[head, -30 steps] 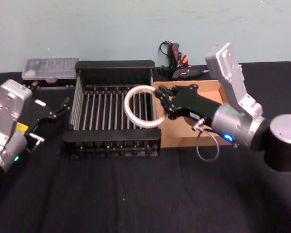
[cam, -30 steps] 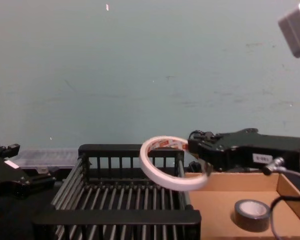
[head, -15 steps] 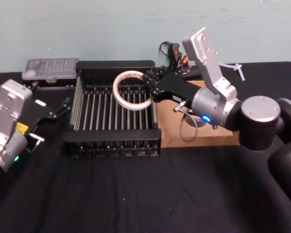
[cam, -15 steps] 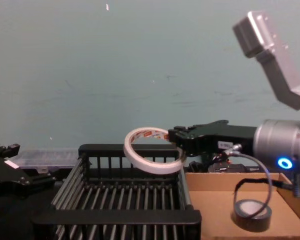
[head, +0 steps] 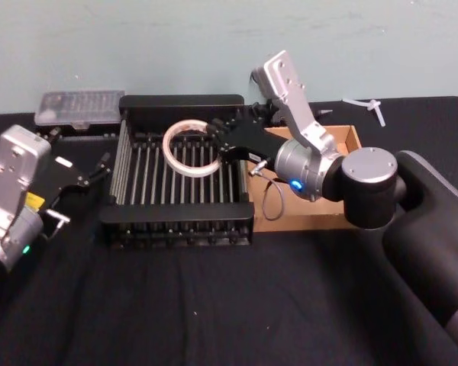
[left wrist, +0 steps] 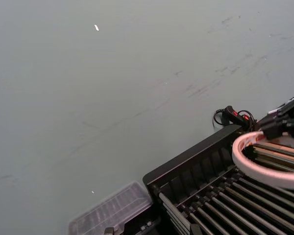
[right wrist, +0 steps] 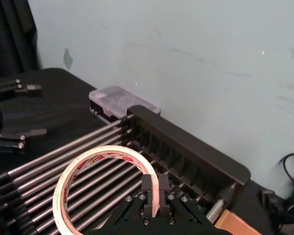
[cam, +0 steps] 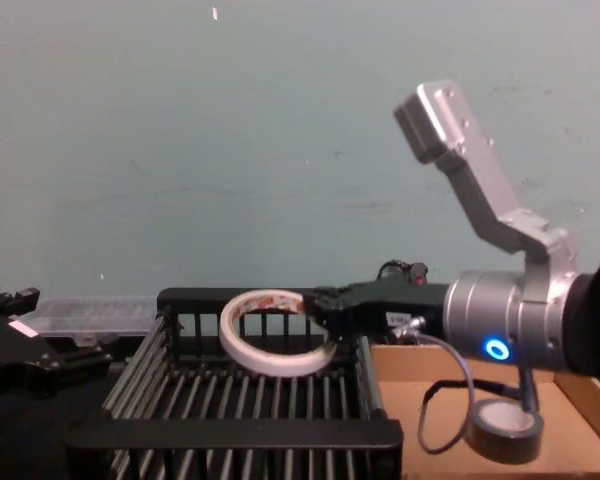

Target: Pick up the white tape and place it into the black box , Pick up the silver tape and place it into the brown box.

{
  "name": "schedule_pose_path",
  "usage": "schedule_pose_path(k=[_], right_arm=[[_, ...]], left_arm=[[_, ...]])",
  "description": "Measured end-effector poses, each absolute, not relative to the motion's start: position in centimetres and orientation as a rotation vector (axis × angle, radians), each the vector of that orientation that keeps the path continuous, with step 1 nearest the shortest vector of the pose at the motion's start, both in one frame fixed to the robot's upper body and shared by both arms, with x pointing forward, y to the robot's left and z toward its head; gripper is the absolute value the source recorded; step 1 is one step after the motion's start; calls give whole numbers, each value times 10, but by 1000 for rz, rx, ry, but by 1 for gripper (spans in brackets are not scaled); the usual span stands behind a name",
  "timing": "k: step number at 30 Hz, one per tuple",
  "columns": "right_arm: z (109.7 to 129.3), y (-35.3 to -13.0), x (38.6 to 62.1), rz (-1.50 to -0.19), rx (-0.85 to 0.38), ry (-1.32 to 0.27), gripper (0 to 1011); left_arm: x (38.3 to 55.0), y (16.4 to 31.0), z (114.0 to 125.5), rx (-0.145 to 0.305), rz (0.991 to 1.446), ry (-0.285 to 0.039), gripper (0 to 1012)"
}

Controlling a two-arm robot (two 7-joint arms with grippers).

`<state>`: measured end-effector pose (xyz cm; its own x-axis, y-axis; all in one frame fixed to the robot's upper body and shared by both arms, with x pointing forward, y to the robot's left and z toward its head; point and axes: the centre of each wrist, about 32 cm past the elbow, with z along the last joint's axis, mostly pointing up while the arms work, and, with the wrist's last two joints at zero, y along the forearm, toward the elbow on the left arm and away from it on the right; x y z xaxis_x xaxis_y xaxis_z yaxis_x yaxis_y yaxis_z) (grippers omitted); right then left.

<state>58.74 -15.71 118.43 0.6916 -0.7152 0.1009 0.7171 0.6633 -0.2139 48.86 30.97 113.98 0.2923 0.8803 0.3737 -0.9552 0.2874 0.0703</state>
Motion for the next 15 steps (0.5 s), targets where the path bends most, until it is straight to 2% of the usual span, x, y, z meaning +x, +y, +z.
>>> schedule_pose_path(k=[15], right_arm=[[1170,-150,591,-827,-302,5,86]], left_arm=[[489,310,1140,304,1248,-285,1001]])
